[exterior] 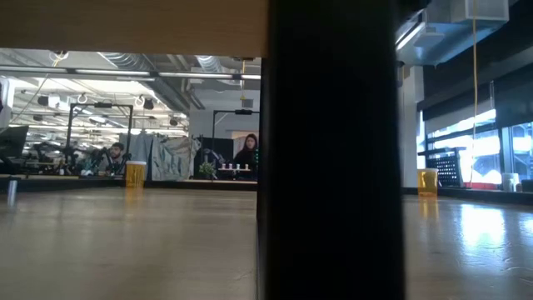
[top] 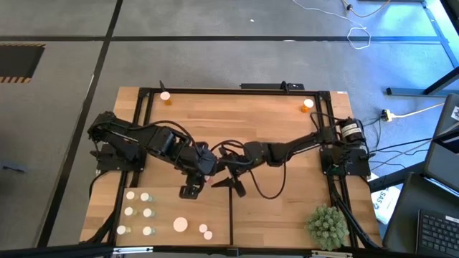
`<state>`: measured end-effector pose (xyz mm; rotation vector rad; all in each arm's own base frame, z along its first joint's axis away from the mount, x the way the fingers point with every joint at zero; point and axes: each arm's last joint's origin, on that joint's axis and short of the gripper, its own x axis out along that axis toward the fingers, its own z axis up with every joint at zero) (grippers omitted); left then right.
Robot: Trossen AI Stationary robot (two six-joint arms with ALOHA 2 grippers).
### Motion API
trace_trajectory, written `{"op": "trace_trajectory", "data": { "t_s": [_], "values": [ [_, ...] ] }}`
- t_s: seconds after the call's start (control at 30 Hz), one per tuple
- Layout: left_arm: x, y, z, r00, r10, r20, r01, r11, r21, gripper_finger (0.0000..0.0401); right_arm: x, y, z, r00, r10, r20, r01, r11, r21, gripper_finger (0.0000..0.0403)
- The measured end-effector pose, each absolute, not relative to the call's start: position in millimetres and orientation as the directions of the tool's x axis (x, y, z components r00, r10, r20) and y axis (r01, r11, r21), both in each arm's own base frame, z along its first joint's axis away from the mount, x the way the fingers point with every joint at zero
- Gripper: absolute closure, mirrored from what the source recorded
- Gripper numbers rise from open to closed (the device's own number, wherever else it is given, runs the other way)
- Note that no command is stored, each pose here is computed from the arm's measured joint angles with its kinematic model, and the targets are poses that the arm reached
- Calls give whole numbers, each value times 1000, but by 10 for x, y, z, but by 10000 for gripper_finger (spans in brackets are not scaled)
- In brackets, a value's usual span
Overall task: Pick and place medicine bottles onto shelf by color
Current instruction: Put the pink pill bottle on the shelf aligned with the other pink pill bottle
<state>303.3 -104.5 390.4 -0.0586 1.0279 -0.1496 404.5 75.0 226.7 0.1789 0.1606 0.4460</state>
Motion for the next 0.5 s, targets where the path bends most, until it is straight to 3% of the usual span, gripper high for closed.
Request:
{"op": "trace_trajectory", "data": {
  "t_s": [0.5],
  "values": [
    [2927,-1135,3865,419,-186,-889,95,982,-160,316,3776,679,2644,867,456,-201,-422,886,192,189]
  ]
}}
